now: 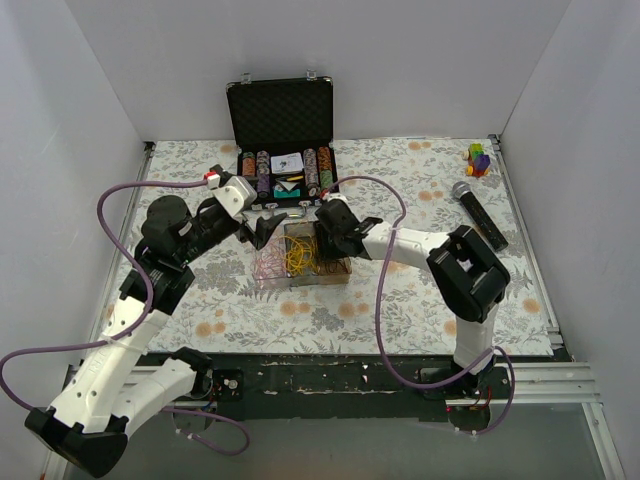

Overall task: Untangle the cables
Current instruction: Place the cable in the bin, then reset both arms

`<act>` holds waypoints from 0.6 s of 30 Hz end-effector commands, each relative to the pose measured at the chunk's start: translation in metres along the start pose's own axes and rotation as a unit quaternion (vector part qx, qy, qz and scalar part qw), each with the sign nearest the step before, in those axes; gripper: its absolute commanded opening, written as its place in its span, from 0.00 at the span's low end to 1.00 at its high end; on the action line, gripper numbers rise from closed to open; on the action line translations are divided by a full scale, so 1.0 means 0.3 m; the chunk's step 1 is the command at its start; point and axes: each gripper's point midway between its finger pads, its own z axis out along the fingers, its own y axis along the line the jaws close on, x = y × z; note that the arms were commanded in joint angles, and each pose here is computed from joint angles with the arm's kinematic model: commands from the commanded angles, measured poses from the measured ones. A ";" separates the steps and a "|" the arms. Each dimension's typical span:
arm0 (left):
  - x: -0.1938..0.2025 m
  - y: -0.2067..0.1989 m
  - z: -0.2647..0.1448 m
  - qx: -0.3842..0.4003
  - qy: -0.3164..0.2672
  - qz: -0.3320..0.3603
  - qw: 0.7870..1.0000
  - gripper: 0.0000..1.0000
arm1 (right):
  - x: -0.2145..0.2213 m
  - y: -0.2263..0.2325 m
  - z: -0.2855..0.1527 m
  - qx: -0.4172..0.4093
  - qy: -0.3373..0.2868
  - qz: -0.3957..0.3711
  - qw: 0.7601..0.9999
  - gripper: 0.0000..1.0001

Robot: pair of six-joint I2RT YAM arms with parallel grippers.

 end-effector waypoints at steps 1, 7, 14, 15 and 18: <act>0.017 0.000 -0.014 -0.008 0.003 -0.011 1.000 0.87 | -0.138 0.051 -0.142 -0.030 -0.038 -0.006 0.999 0.67; 0.047 0.017 -0.008 -0.023 0.027 -0.029 0.999 0.88 | -0.197 0.084 -0.275 -0.068 -0.069 -0.002 0.995 0.83; 0.029 0.046 0.006 -0.037 0.033 -0.035 0.998 0.87 | -0.202 0.096 -0.368 -0.087 -0.065 0.000 0.994 0.80; 0.022 0.050 0.005 -0.040 0.031 -0.036 0.998 0.88 | -0.195 0.089 -0.376 -0.084 -0.063 0.000 0.994 0.77; 0.009 0.075 0.003 -0.063 0.031 -0.055 0.996 0.86 | -0.188 0.077 -0.430 -0.092 -0.075 0.004 0.993 0.73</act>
